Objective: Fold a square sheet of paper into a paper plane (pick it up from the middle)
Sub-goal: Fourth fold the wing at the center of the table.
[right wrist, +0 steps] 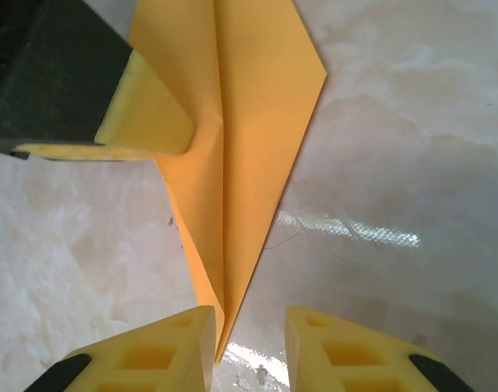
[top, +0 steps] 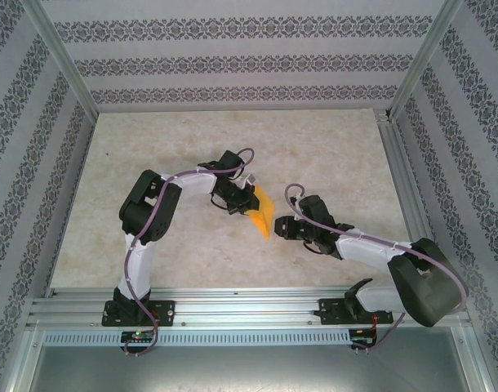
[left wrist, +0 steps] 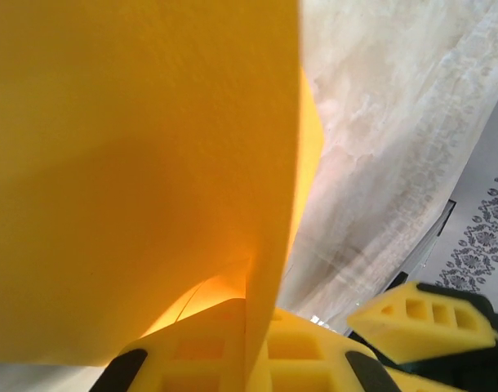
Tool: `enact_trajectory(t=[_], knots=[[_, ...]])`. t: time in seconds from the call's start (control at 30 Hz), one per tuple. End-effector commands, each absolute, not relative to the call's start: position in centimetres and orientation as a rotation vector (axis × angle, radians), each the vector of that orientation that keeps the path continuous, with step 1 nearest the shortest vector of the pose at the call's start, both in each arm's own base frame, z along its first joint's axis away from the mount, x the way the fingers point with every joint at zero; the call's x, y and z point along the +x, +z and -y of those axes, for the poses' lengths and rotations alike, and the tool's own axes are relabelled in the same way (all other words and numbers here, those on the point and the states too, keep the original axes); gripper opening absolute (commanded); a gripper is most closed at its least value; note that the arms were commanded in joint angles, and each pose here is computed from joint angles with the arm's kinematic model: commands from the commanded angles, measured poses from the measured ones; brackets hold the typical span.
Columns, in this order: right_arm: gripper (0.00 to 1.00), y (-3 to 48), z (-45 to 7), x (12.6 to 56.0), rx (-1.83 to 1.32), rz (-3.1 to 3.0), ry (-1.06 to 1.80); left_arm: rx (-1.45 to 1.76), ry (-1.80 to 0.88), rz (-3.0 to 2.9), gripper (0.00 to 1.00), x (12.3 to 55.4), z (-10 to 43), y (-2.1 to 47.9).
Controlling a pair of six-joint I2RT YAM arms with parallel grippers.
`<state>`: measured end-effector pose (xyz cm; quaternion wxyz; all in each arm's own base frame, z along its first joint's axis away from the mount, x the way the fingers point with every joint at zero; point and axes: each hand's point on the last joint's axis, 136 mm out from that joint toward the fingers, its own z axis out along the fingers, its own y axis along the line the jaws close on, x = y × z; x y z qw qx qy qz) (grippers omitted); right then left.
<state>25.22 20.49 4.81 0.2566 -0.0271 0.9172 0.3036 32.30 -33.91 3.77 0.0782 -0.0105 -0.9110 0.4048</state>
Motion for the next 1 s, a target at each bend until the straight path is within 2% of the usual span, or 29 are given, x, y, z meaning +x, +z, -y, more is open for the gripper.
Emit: enact_trajectory(t=[0.0, 0.33, 0.97], knots=[[0.28, 6.5, -21.9, 25.6, 0.010, -2.446, 1.017, -0.097, 1.252, 2.709, 0.03, 32.2, 33.4, 4.6], [0.11, 6.8, -24.5, 27.2, 0.117, -2.430, 1.240, -0.151, 1.296, 2.705, 0.02, 31.9, 32.6, 5.5], [0.11, 4.5, -27.1, 27.8, 0.103, -2.501, 1.273, -0.141, 1.361, 2.701, 0.01, 31.6, 31.3, 6.2]])
